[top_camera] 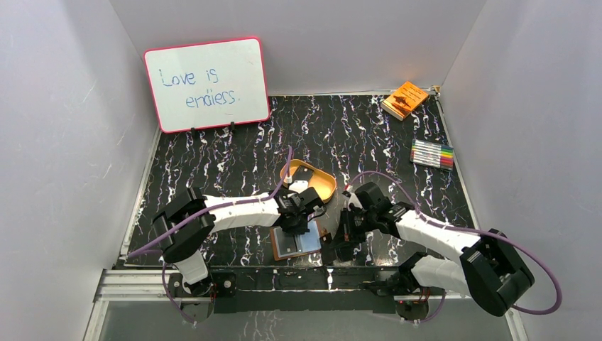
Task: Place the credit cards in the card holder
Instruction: Turn over the card slot in the card holder.
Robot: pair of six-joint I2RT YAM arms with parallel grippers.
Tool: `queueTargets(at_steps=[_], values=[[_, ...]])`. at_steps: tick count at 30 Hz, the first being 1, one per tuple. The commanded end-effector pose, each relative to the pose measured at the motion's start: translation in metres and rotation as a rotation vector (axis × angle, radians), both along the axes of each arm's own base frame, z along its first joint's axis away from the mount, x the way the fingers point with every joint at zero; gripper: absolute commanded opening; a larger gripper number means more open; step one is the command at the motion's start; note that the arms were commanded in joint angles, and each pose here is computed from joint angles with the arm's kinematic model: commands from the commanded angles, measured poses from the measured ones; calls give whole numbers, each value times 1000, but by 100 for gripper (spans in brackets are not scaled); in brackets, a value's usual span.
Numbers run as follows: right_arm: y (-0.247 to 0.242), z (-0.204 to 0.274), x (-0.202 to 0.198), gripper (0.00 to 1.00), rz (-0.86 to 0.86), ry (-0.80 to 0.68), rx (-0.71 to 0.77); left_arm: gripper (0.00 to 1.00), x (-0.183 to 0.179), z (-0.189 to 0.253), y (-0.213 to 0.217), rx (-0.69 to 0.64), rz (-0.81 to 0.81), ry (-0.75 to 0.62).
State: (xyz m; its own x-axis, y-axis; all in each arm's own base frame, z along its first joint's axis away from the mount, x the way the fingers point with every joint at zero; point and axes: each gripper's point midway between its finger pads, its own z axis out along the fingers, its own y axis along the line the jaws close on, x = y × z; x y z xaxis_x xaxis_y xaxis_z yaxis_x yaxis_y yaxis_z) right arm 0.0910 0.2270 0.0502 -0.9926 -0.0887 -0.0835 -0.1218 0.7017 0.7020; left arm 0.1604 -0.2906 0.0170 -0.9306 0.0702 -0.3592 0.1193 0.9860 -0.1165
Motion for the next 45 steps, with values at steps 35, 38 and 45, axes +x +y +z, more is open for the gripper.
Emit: queueTargets(at_steps=[35, 38, 45], values=[[53, 34, 16, 0, 103, -108, 173, 40, 14, 71, 10, 15, -7, -98], [57, 33, 15, 0, 112, -110, 168, 42, 12, 77, 15, -11, 27, -111], [65, 35, 15, 0, 124, -115, 164, 45, 5, 73, 18, -87, 56, -106]])
